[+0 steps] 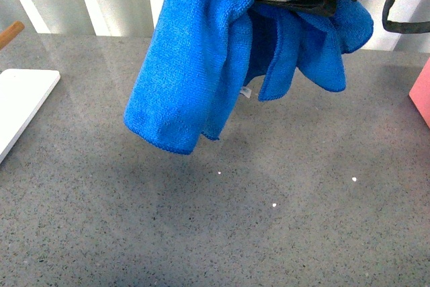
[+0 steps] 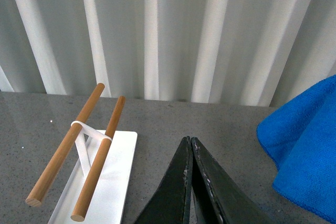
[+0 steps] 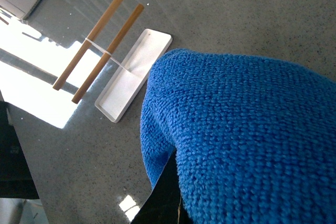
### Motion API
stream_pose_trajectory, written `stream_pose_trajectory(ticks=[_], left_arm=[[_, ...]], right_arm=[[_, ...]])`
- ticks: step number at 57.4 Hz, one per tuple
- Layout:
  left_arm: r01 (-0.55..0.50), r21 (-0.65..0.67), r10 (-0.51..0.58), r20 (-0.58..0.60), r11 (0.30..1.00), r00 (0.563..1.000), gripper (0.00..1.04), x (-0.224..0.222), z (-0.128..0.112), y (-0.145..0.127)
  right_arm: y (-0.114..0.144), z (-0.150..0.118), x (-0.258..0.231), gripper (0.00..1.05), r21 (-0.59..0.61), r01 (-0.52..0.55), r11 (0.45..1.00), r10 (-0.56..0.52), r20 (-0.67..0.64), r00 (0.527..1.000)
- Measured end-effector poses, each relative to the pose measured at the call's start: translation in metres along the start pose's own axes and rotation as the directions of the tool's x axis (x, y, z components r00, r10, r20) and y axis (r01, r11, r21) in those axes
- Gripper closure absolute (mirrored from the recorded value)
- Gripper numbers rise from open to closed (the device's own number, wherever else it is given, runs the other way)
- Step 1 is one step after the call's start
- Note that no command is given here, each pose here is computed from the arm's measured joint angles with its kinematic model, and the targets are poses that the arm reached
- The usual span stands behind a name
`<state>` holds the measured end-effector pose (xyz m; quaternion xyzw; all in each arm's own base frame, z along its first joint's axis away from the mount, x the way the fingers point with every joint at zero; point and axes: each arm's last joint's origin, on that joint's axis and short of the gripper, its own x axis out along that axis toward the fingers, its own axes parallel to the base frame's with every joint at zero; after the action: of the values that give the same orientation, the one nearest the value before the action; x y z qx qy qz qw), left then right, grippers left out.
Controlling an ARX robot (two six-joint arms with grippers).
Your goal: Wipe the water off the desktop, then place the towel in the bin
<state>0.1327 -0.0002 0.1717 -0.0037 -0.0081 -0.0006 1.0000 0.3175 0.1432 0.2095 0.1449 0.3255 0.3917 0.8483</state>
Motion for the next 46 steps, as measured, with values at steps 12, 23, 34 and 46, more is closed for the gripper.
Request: stream_pose_trajectory(ticks=[12, 23, 34, 46], left_arm=[[0.0, 0.0, 0.0, 0.01, 1.0, 1.0, 1.01, -0.008, 0.002, 0.0], [0.0, 0.0, 0.0, 0.009, 1.0, 1.0, 1.01, -0.013, 0.003, 0.0], [0.0, 0.0, 0.0, 0.01, 1.0, 1.0, 1.01, -0.018, 0.003, 0.0], [0.0, 0.0, 0.0, 0.01, 1.0, 1.0, 1.01, -0.023, 0.003, 0.0]], right_arm=[[-0.002, -0.001, -0.004, 1.01, -0.007, 0.026, 1.0, -0.026, -0.015, 1.0], [-0.002, 0.0, -0.005, 1.01, -0.007, 0.034, 0.999, -0.034, -0.014, 0.999], [-0.001, -0.001, -0.004, 1.01, -0.009, 0.033, 0.999, -0.033, -0.016, 0.999], [0.0, -0.001, -0.003, 1.01, -0.012, 0.033, 0.999, -0.033, -0.02, 0.999]])
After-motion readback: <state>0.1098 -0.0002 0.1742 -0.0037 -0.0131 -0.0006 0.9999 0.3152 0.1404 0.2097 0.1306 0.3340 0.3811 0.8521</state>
